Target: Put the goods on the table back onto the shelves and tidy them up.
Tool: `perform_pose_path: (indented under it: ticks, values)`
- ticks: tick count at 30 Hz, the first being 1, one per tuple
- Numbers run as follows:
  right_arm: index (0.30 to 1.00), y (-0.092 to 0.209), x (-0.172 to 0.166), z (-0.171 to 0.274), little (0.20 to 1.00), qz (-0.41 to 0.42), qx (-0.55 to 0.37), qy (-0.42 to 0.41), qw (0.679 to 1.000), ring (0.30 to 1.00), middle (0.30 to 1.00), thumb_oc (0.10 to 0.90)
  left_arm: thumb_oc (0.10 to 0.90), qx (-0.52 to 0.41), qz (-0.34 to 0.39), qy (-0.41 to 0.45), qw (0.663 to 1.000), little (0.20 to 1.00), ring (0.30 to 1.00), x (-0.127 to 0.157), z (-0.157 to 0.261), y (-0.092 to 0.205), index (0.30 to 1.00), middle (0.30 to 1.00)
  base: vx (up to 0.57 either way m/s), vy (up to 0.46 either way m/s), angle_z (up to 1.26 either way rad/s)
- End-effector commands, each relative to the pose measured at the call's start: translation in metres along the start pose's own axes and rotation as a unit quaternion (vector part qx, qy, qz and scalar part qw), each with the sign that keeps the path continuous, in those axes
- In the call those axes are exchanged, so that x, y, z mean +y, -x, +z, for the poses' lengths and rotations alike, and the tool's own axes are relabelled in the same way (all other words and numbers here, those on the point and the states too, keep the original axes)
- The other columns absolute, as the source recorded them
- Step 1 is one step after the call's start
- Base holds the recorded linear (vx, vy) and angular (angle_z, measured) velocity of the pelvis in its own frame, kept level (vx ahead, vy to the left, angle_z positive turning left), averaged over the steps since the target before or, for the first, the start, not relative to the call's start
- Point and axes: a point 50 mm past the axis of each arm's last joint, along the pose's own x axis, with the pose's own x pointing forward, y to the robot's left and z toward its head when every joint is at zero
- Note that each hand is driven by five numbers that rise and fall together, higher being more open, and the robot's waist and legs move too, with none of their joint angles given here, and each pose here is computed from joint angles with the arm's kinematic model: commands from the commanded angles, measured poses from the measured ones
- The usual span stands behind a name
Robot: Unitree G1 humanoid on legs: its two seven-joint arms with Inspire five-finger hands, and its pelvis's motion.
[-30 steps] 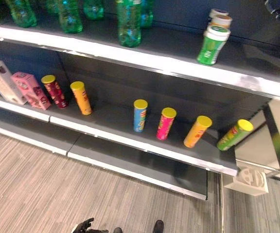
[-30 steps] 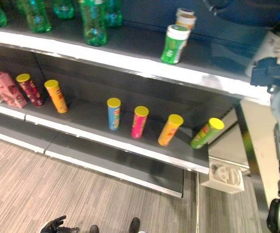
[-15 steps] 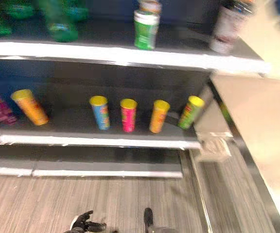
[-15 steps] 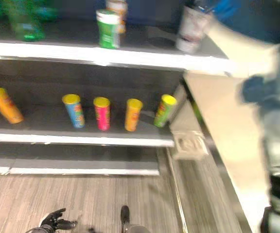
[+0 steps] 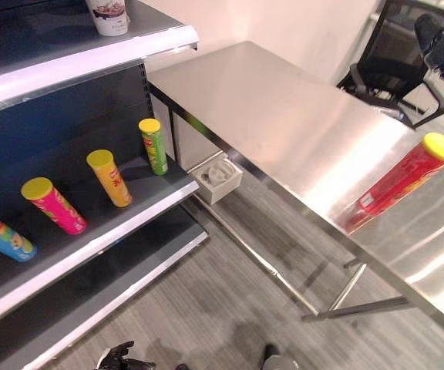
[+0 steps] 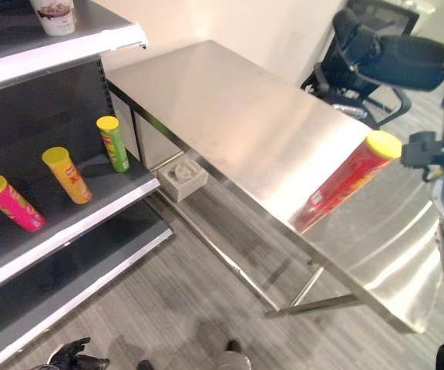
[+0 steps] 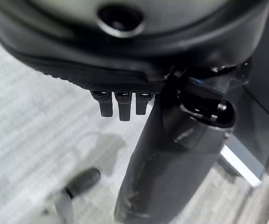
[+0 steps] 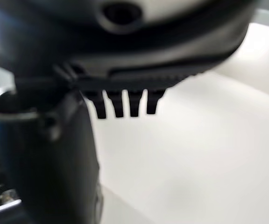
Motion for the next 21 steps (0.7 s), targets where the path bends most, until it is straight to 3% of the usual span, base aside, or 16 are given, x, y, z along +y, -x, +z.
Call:
perform_pose_path:
  ticks: [1,3,14,21]
  values:
    - [0.9,-0.018,-0.046,0.025,0.9,-0.113,-0.063,-0.009,0.992,0.9,0.9,0.8,0.8,-0.012,0.005,-0.005,1.0,0.9,0.9,0.008,-0.003,0.002,0.9,0.9,0.0,-0.052,-0.52]
    - [0.9,-0.018,-0.046,0.025,0.9,-0.113,-0.063,-0.009,0.992,0.9,0.9,0.8,0.8,-0.012,0.005,-0.006,1.0,0.9,0.9,0.008,-0.003,0.002,0.9,0.9,0.03,-0.116,-0.33]
    - [0.9,0.036,-0.036,-0.046,0.9,-0.041,0.139,-0.098,0.985,0.9,0.9,0.8,0.8,0.003,-0.033,-0.008,0.999,0.9,0.9,-0.006,-0.011,0.004,0.9,0.9,0.05,-0.164,0.05]
    - [0.9,0.044,-0.023,-0.065,0.9,-0.017,0.187,-0.109,0.976,0.9,0.9,0.8,0.8,0.008,-0.041,-0.019,0.999,0.9,0.9,-0.008,-0.014,0.005,0.9,0.9,0.01,-0.049,0.11]
